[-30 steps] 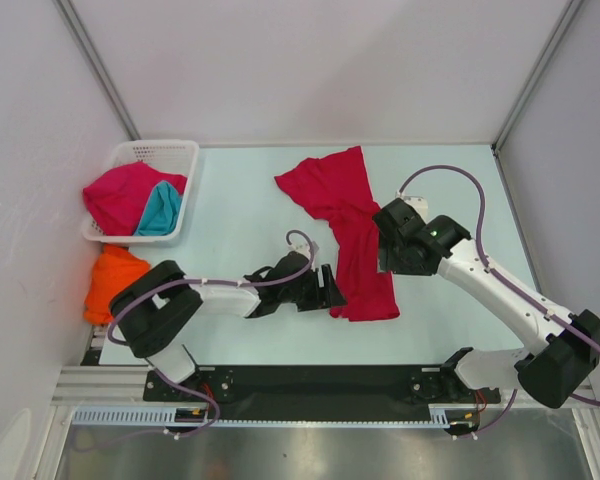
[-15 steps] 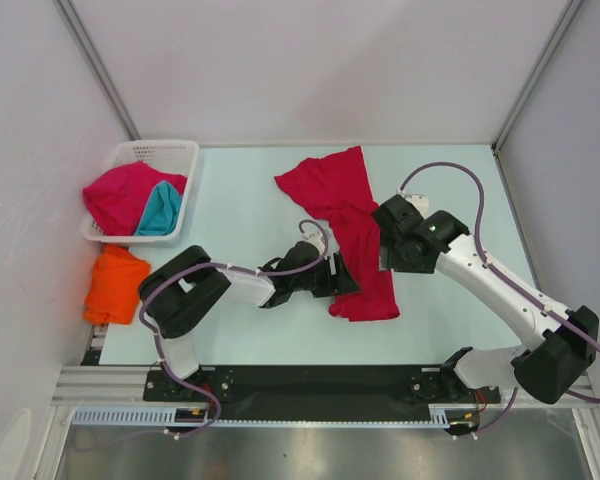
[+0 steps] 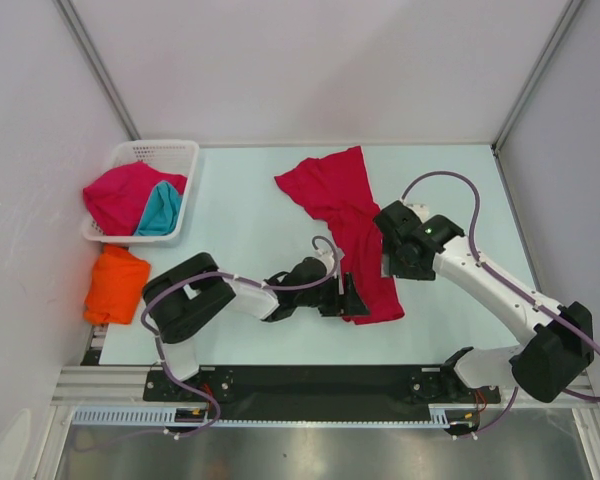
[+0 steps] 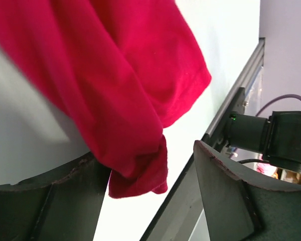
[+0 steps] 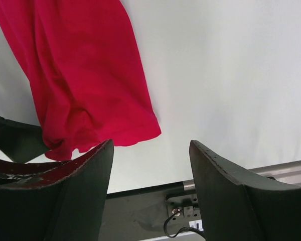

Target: Fold and stack the t-shirts

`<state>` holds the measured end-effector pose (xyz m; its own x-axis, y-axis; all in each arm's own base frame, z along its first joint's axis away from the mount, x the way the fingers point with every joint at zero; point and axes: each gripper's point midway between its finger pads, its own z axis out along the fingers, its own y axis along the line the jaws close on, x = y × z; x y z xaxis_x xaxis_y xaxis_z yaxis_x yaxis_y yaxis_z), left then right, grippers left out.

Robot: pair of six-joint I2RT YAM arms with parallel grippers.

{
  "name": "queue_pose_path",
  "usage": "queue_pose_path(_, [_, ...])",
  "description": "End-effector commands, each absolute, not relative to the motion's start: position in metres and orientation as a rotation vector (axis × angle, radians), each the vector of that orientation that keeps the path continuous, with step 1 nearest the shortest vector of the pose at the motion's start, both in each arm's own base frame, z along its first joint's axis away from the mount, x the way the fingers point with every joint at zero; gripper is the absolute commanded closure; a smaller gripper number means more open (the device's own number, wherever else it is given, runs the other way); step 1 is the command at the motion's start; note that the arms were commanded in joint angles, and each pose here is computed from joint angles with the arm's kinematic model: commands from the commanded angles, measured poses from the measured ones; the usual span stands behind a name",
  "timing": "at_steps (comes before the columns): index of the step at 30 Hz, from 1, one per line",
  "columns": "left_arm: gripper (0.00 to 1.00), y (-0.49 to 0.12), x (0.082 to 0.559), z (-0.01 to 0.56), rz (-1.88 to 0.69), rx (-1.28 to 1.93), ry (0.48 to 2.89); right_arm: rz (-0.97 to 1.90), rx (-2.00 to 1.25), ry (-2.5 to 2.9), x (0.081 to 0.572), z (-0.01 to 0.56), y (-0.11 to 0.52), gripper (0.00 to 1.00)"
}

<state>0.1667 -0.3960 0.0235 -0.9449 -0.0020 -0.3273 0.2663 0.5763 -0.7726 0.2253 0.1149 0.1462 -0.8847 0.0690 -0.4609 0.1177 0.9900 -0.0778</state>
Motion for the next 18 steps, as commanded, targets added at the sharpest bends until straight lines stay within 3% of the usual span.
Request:
queue_pose_path(1, [0.25, -0.312, 0.106, -0.089, -0.812, 0.201, 3.003, -0.110, 0.169, 2.637, 0.231, 0.148, 0.117, 0.32])
queue_pose_path(5, [0.26, -0.313, 0.108, -0.088, -0.816, 0.200, 2.991, -0.113, 0.187, 2.637, 0.230, 0.147, 0.111, 0.32])
queue_pose_path(7, [0.31, -0.314, 0.108, -0.086, -0.835, 0.198, 2.976, -0.103, 0.198, 2.644, 0.228, 0.146, 0.110, 0.32])
queue_pose_path(11, [0.53, -0.319, 0.112, -0.078, -0.877, 0.196, 2.932, -0.087, 0.205, 2.656, 0.225, 0.145, 0.112, 0.33])
queue_pose_path(12, [0.65, -0.319, 0.112, -0.078, -0.879, 0.197, 2.931, -0.087, 0.204, 2.654, 0.225, 0.147, 0.112, 0.33])
queue_pose_path(18, [0.91, -0.325, 0.113, -0.086, -0.915, 0.186, 2.926, -0.071, 0.208, 2.643, 0.218, 0.159, 0.112, 0.33])
